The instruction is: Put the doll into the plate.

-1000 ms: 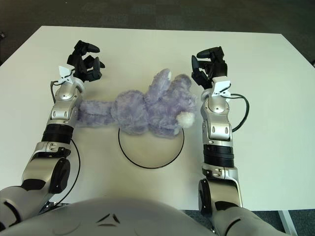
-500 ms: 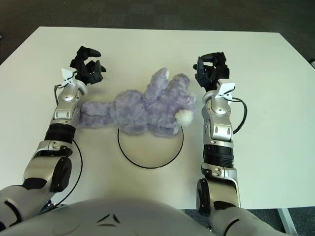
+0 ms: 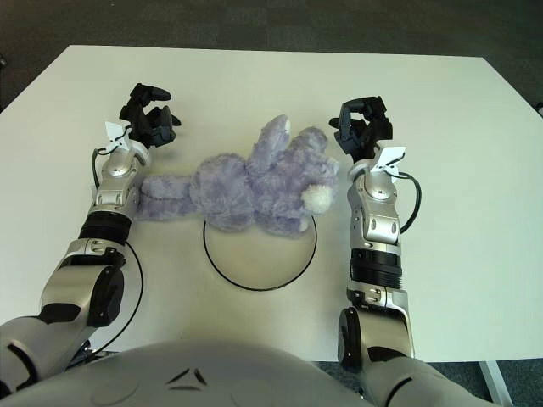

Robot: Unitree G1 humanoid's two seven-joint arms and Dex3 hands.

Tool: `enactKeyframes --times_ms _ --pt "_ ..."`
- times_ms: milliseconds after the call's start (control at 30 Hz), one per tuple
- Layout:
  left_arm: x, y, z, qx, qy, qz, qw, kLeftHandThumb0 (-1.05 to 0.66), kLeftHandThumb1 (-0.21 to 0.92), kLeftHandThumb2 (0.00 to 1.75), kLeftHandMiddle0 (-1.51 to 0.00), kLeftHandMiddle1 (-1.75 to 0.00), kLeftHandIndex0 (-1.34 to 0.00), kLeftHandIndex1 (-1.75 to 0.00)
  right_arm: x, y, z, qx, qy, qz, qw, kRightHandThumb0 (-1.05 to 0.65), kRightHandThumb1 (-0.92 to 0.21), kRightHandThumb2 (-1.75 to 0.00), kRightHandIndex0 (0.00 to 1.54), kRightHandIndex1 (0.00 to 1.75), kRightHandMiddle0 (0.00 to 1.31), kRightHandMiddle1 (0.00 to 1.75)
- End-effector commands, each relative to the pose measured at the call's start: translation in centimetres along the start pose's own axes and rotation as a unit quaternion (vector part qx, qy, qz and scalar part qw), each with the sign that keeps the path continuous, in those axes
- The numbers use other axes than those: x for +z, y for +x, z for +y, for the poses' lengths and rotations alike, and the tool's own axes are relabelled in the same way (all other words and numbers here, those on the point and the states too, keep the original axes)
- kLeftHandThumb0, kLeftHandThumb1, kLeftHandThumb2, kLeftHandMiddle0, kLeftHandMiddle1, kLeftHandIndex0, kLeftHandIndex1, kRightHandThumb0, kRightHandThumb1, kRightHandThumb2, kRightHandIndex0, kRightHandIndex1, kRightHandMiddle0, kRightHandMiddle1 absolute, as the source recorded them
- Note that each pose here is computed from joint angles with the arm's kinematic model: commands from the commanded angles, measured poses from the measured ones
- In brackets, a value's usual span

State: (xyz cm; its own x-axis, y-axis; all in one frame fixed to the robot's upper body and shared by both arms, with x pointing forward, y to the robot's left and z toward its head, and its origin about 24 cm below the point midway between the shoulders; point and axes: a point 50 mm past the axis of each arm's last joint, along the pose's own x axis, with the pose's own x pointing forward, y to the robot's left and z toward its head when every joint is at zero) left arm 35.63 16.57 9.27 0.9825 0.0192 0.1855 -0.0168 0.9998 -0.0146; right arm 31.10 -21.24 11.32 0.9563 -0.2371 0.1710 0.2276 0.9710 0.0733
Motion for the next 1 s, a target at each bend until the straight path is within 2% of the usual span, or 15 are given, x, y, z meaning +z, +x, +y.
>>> enactKeyframes --times_ms 0,33,67,133,267,500,967 --pt "0.2 0.3 -0.1 0.001 -0.007 -0.010 1.000 -0.01 0.39 1.22 -0.60 -1.68 -0.34 -1.72 -0.2 0.0 -0.4 -0.003 0.005 -0.005 1.000 -0.37 -0.74 -0.76 0.36 1.44 0.30 1.75" --pt "0.0 0.3 -0.1 -0.001 -0.009 -0.008 1.000 -0.01 0.38 1.22 -0.60 -1.68 -0.34 -1.72 -0.4 0.0 -0.5 -0.002 0.004 -0.006 1.000 -0.37 -0.74 -0.76 0.37 1.44 0.30 1.75" --pt "-0.1 0.3 -0.1 -0.003 -0.010 -0.007 1.000 -0.01 0.37 1.24 -0.61 -1.69 -0.35 -1.72 -0.5 0.0 -0.6 -0.002 0.003 -0.007 1.000 -0.24 -0.70 -0.80 0.41 1.45 0.30 1.75" --pt "-0.2 0.3 -0.1 -0.005 -0.011 -0.006 1.000 -0.01 0.36 1.25 -0.62 -1.69 -0.35 -1.71 -0.6 0.1 -0.6 -0.001 0.002 -0.008 1.000 -0.13 -0.66 -0.83 0.44 1.45 0.30 1.75" --pt "-0.6 0.2 -0.2 -0.013 -0.015 0.002 1.000 -0.01 0.35 1.28 -0.63 -1.71 -0.35 -1.72 -1.0 0.1 -0.8 0.000 -0.005 -0.014 1.000 -0.03 -0.57 -0.93 0.52 1.47 0.30 1.75" --pt "-0.9 0.2 -0.2 -0.024 -0.011 0.008 1.000 -0.01 0.35 1.28 -0.63 -1.69 -0.35 -1.73 -1.6 0.1 -0.9 -0.002 -0.005 -0.020 1.000 -0.01 -0.44 -1.11 0.62 1.54 0.32 1.75" --pt "-1.0 -0.1 -0.1 -0.039 -0.007 0.004 0.999 -0.01 0.35 1.26 -0.64 -1.64 -0.35 -1.75 -2.4 0.0 -0.9 -0.005 0.003 -0.017 1.000 -0.01 -0.35 -1.25 0.66 1.63 0.34 1.75"
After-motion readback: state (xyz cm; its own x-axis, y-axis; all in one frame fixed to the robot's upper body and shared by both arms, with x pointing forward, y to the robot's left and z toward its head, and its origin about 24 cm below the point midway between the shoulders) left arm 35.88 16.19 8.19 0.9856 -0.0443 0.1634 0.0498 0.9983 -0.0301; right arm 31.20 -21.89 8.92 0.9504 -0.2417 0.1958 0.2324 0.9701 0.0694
